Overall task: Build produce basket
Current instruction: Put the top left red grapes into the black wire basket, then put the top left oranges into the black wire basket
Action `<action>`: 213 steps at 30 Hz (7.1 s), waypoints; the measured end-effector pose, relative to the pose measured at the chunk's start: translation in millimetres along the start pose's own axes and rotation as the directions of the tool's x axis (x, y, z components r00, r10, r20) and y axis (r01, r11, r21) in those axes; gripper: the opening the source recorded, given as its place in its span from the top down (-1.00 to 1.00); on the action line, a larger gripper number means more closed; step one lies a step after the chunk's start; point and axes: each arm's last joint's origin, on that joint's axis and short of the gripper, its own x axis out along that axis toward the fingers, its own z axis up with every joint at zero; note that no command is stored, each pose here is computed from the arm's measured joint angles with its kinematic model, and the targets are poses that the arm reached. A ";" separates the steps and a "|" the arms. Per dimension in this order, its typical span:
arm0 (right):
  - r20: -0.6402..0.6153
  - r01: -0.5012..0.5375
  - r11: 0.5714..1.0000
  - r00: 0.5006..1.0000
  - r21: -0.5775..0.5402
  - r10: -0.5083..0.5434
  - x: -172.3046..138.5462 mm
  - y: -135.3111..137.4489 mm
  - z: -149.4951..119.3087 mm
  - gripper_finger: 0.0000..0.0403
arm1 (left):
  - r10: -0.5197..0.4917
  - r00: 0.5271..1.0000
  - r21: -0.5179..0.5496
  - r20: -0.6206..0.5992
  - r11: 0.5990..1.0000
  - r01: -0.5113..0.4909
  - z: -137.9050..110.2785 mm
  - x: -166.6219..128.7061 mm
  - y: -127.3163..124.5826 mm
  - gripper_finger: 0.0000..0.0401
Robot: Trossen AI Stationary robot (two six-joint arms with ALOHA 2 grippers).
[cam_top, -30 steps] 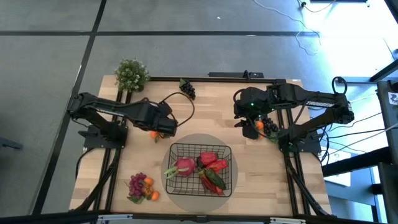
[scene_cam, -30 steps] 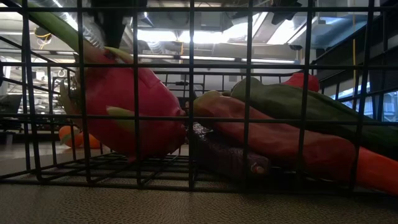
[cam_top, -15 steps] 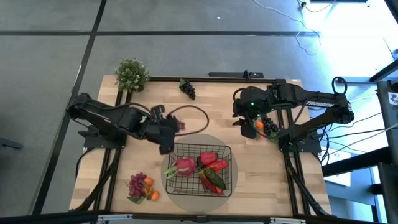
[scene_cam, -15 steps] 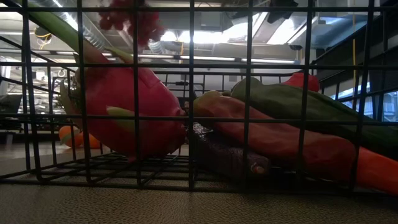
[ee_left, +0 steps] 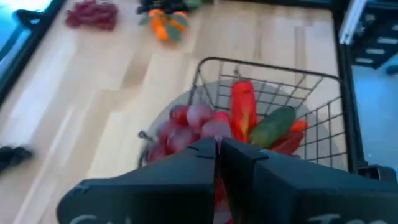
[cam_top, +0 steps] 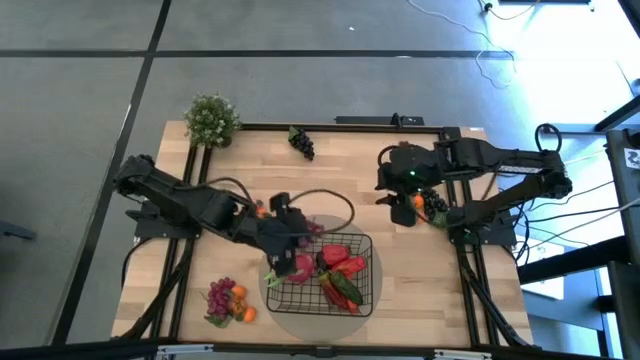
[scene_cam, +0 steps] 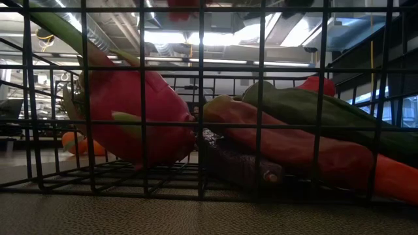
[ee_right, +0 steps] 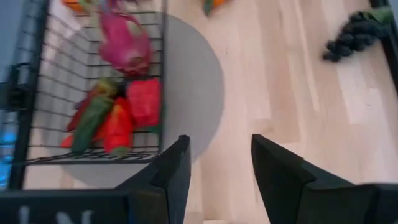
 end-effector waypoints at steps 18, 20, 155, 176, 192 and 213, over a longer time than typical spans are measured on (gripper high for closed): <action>0.125 -0.096 0.987 0.986 -0.131 0.113 -42.8 21.6 -14.7 0.24 | -0.042 0.996 -0.010 -0.084 0.999 0.041 -14.2 103.6 -25.0 1.00; 0.125 -0.095 0.986 0.986 -0.136 0.112 -42.8 21.6 -14.7 0.24 | -0.045 0.993 -0.014 -0.105 0.999 0.044 -16.5 113.0 -23.2 1.00; 0.133 -0.108 0.993 0.985 -0.046 0.113 -71.6 16.2 -35.9 0.24 | 0.140 0.676 -0.422 -0.724 0.684 -0.594 -127.9 88.4 128.9 0.61; 0.133 -0.108 0.993 0.985 -0.045 0.113 -71.7 16.1 -35.9 0.24 | 0.144 0.674 -0.447 -0.724 0.647 -0.618 -128.0 88.5 129.3 0.61; 0.133 -0.108 0.993 0.985 -0.046 0.113 -71.6 16.2 -35.9 0.24 | 0.146 0.660 -0.343 -0.737 0.759 -0.552 -129.2 87.1 129.8 0.61; 0.133 -0.108 0.993 0.985 -0.049 0.113 -71.6 16.2 -35.9 0.24 | 0.121 0.654 -0.405 -0.747 0.697 -0.591 -130.4 94.1 133.1 0.61</action>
